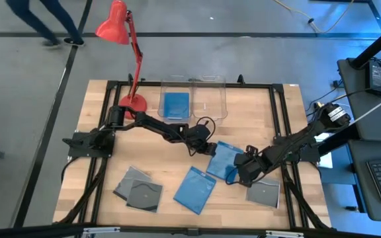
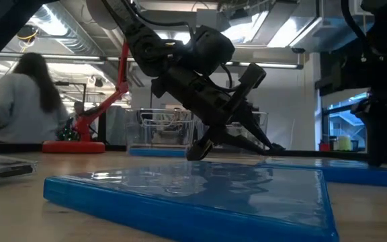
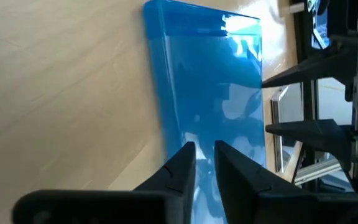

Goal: Pick & place jewel cases by type
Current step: Put the right blue CD case into the left transparent bin

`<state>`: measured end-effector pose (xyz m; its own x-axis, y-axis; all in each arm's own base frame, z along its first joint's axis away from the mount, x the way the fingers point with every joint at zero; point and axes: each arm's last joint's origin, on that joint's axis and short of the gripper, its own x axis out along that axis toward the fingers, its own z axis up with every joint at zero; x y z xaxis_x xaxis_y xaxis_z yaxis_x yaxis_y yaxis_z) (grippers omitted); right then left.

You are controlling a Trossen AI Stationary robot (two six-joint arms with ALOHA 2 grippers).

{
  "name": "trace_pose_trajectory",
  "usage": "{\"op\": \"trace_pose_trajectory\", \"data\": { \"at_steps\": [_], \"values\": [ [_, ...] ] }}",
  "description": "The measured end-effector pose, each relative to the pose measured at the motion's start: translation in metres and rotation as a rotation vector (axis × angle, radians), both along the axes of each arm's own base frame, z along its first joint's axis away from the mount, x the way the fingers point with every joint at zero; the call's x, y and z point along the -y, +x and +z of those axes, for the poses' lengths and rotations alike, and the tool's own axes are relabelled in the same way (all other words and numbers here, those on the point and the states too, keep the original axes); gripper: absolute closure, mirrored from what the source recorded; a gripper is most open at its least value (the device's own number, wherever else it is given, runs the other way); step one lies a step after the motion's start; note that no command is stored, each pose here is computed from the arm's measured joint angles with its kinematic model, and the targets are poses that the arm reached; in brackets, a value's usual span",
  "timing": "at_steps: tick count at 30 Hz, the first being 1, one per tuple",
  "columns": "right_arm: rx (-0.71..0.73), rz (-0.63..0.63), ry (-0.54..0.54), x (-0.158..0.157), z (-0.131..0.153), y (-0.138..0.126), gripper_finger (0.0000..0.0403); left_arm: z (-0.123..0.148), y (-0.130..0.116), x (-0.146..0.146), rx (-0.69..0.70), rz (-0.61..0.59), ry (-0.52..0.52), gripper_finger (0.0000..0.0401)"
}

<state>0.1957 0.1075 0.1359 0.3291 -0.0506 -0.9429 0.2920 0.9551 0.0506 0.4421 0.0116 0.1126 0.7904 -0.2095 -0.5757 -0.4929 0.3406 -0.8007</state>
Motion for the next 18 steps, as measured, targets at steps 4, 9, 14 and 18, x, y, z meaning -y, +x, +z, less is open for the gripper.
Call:
{"op": "trace_pose_trajectory", "data": {
  "at_steps": [4,9,14,18],
  "values": [
    [0.008,-0.002,-0.005,0.0001,-0.0003,0.0005,0.0159,-0.0001,-0.0003,0.0003,-0.003,-0.013,-0.017,0.0305],
    [0.015,-0.004,-0.006,0.0000,-0.0005,0.0009,0.0159,-0.0003,-0.0004,0.0003,-0.004,-0.016,-0.014,0.0260],
    [0.015,-0.004,-0.006,0.0001,-0.0007,0.0010,0.0159,0.0002,-0.0004,0.0017,0.011,-0.073,-0.033,0.0243],
    [0.017,-0.005,-0.008,0.0001,-0.0007,0.0011,0.0159,0.0003,-0.0003,0.0026,0.019,-0.095,-0.035,0.0243]
  ]
}}
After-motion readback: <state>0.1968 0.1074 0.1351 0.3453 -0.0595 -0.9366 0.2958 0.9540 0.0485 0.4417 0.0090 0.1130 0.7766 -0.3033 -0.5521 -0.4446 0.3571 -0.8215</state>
